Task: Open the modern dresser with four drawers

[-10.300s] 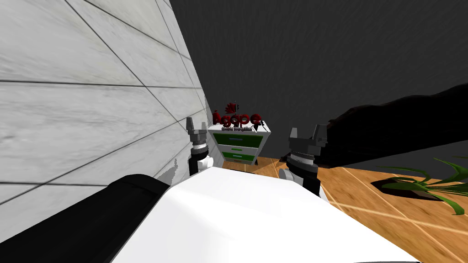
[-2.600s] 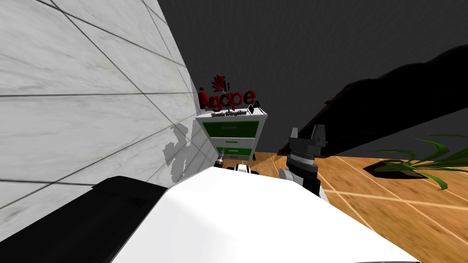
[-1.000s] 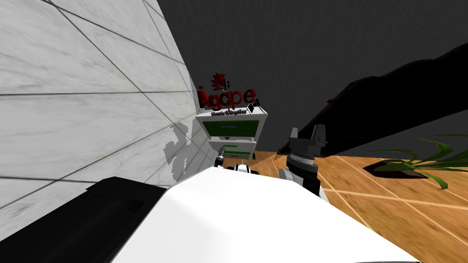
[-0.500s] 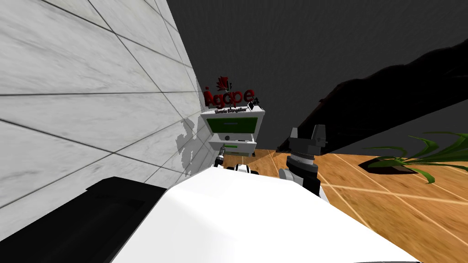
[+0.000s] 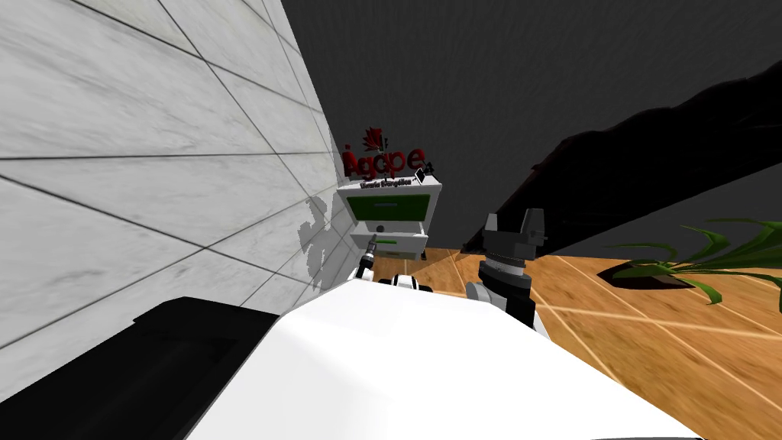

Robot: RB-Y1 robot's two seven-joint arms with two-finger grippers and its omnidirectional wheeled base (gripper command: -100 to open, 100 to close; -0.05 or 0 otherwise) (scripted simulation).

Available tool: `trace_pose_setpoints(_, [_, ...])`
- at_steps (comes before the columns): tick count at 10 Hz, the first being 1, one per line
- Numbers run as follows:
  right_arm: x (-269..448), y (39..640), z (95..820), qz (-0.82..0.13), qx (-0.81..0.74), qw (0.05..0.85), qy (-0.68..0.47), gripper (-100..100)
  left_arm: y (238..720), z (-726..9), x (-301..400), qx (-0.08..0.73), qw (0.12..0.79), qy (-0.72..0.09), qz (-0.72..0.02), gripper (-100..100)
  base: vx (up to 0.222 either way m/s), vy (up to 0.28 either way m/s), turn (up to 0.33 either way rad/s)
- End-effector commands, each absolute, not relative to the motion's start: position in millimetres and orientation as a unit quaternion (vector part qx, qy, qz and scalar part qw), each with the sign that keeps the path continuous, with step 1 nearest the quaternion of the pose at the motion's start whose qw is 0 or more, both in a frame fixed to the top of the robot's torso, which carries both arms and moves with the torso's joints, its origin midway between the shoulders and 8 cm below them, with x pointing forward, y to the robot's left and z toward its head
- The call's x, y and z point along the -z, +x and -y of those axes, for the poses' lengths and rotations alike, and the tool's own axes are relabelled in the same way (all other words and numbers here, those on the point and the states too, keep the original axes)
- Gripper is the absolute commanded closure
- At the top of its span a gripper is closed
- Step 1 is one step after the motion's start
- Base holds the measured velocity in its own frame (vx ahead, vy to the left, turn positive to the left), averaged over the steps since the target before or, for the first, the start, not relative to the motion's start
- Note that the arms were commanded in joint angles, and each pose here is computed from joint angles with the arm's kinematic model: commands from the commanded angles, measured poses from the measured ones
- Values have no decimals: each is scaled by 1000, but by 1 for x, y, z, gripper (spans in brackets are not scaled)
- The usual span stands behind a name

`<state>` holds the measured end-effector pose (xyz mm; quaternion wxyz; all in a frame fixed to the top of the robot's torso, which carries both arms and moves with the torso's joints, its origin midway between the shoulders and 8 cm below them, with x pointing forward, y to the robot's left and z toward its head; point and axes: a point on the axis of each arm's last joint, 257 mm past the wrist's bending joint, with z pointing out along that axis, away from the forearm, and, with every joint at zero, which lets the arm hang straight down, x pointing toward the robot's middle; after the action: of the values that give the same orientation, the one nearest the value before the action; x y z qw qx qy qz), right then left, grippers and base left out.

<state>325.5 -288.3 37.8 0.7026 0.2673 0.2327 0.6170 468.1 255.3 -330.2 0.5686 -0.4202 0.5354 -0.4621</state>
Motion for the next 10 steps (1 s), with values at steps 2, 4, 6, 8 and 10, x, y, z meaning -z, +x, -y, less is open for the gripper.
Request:
trace_pose_setpoints(2, [-38,326,288,-233,-617,703,267,0,495,-255,309,463,567,-420,-537,-100,-82,-10,8])
trace_pose_setpoints(4, [-38,326,288,-233,-617,703,267,0,495,-254,313,459,563,-424,-541,-100,-45,-4,3])
trace_pose_setpoints(6, [-38,326,288,-233,-617,703,267,0,494,-255,317,457,560,-427,-544,0,0,0,0])
trace_pose_setpoints(8, [-38,326,288,-233,-617,703,267,0,493,-255,319,456,559,-428,-545,0,0,0,0])
trace_pose_setpoints(10, [-38,326,288,-233,-617,703,267,0,493,-255,319,455,558,-429,-545,0,0,0,0])
